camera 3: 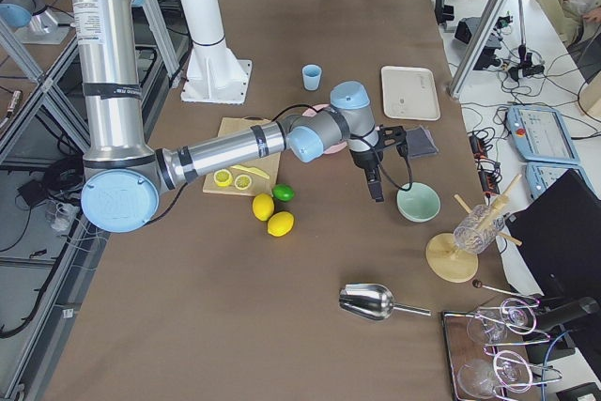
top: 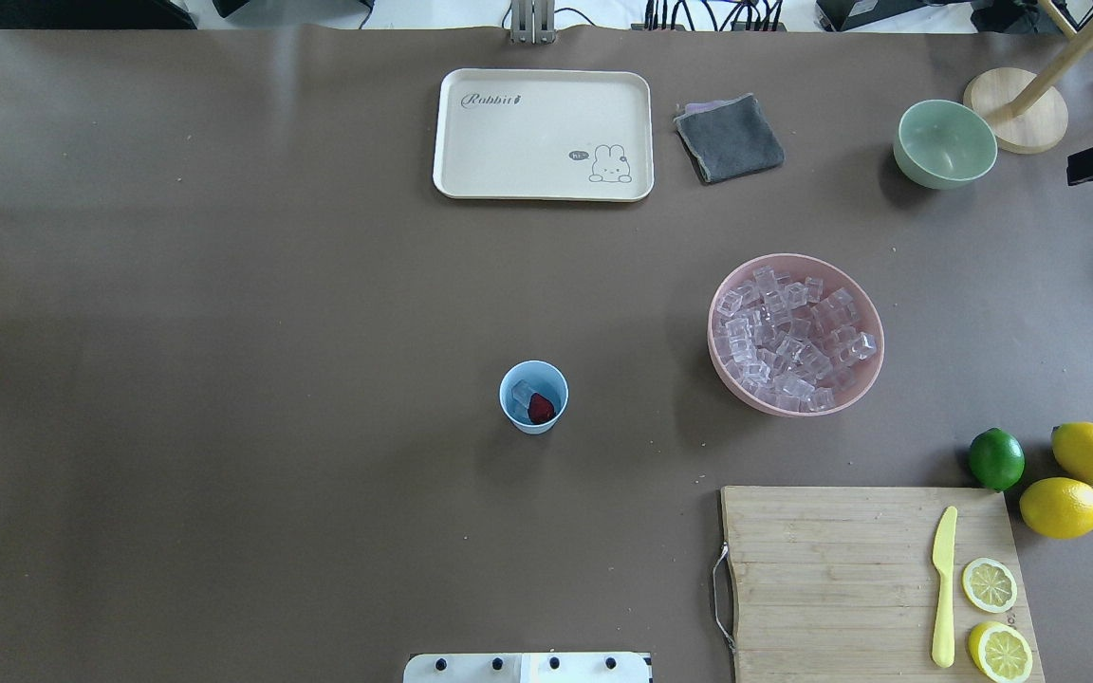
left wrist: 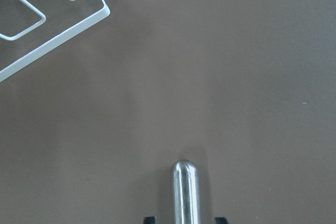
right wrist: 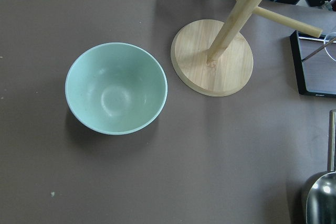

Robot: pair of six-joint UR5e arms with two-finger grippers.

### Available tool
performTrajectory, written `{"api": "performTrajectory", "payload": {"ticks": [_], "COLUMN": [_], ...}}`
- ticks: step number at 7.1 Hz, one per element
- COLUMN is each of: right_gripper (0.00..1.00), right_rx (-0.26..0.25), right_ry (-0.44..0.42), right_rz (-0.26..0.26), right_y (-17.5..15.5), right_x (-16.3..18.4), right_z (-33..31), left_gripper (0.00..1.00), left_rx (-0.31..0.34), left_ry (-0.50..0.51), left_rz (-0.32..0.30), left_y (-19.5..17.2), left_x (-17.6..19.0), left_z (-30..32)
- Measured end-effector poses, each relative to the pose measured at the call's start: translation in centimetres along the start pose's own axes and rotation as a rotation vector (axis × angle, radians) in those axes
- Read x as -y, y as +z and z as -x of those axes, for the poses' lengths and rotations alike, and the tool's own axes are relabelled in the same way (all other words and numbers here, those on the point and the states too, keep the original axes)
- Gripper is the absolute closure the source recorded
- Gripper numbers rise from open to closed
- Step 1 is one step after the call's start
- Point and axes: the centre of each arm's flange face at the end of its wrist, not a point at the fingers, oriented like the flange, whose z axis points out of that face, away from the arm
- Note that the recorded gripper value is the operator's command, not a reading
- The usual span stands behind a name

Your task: Mash ice and strawberries in cup

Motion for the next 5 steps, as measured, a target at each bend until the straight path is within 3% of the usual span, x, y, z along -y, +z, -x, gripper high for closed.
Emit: {"api": "performTrajectory", "payload": {"ticks": [3, 5], "right_gripper": [0.00, 0.00], "right_rx": [0.005, 0.009], "right_ry": [-0.001, -0.002], "right_rz": [0.000, 0.004], "right_y": [-0.1, 0.0], "right_x": [0.2, 0.1], "right_z": [0.2, 0.2], "left_gripper": [0.02, 0.02], "left_rx": [-0.007, -0.012], "left_ry": [-0.013, -0.045], "left_rz": [-0.049, -0.071], "left_y": [-2.6, -6.3], "left_x": [2.5, 6.1], "left_z": [-0.1, -0.9]}}
